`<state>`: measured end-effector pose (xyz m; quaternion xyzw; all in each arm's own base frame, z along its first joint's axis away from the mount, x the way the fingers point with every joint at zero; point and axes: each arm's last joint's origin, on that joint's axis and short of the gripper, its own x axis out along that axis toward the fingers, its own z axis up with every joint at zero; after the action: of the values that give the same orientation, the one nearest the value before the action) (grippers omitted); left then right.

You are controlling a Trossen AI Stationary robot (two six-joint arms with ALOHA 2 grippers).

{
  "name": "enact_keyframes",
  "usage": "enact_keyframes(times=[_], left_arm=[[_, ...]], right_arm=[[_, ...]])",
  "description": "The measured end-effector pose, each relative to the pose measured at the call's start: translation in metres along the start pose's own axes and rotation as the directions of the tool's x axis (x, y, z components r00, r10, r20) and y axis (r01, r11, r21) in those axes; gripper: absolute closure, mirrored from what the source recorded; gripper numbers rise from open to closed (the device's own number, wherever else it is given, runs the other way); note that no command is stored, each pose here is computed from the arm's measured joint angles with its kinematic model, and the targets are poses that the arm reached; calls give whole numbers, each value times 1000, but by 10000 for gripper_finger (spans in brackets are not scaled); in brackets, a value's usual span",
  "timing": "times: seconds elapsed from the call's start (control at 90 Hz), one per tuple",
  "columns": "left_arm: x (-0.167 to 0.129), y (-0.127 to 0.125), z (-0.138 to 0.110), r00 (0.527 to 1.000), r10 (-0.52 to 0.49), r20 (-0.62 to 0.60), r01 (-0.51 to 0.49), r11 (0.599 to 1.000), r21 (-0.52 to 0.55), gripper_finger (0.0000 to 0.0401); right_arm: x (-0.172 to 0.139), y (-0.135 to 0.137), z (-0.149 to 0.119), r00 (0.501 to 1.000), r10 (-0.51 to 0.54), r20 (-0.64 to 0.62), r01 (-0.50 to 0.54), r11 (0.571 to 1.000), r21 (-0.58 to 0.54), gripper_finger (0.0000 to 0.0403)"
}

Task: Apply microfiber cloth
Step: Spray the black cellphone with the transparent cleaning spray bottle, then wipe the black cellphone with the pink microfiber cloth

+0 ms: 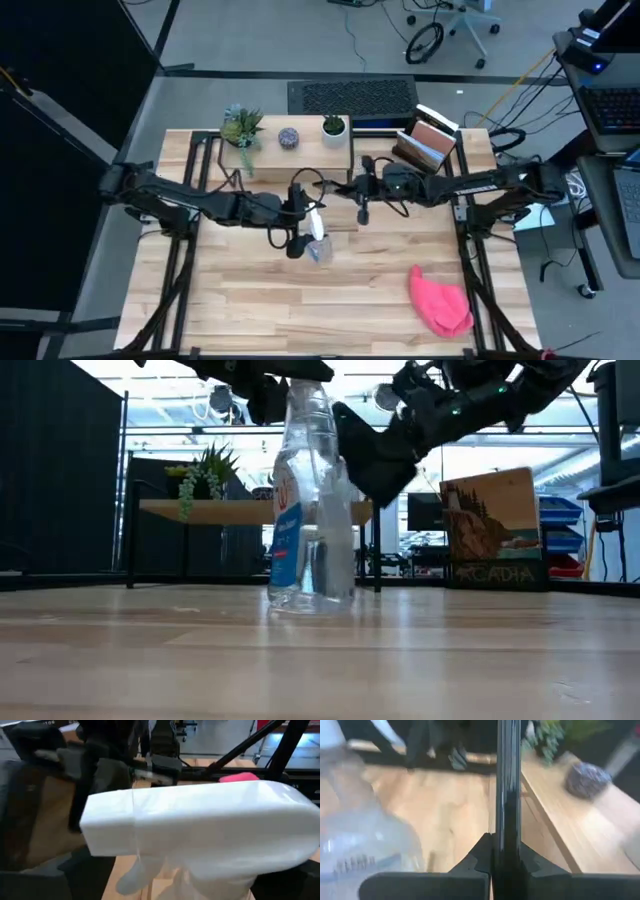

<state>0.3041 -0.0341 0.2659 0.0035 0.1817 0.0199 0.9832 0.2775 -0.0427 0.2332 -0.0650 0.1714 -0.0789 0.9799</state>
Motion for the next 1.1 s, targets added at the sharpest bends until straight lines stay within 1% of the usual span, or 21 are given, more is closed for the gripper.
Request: enact_keyframes(times=[0.111,0.211,0.378,0.5,0.578,0.667,0.844,0.944,1.1], left_arm=[[-6,1,2,1000,0,3,0,1000,2,17],[-10,1,3,1000,-9,-8,8,1000,-13,16],[-16,2,-10,984,-26,-174,16,998,-61,17],[-18,3,-23,955,-14,-297,-7,998,-69,17],[-19,3,-28,939,-4,-343,-23,997,-74,17],[-26,4,-27,937,5,-350,-39,995,-89,17],[-35,4,-24,936,2,-353,-36,995,-89,17],[-45,4,-22,933,-1,-361,-37,994,-99,17],[-59,3,-22,923,47,-383,-99,988,-118,17]], right_arm=[[-13,-1,-1,997,-11,-72,12,1000,6,394],[-24,-1,-2,992,-4,-125,9,999,38,394],[-33,0,-9,973,13,-229,7,996,89,394],[-35,2,-15,956,29,-292,2,994,107,394],[-36,5,-18,943,43,-329,-8,994,107,394],[-38,8,-22,927,57,-372,-13,993,121,394],[-41,14,-27,900,79,-428,-16,989,150,394],[-44,22,-31,877,104,-470,-27,985,168,394],[-51,37,-36,828,153,-539,-45,977,207,394]])
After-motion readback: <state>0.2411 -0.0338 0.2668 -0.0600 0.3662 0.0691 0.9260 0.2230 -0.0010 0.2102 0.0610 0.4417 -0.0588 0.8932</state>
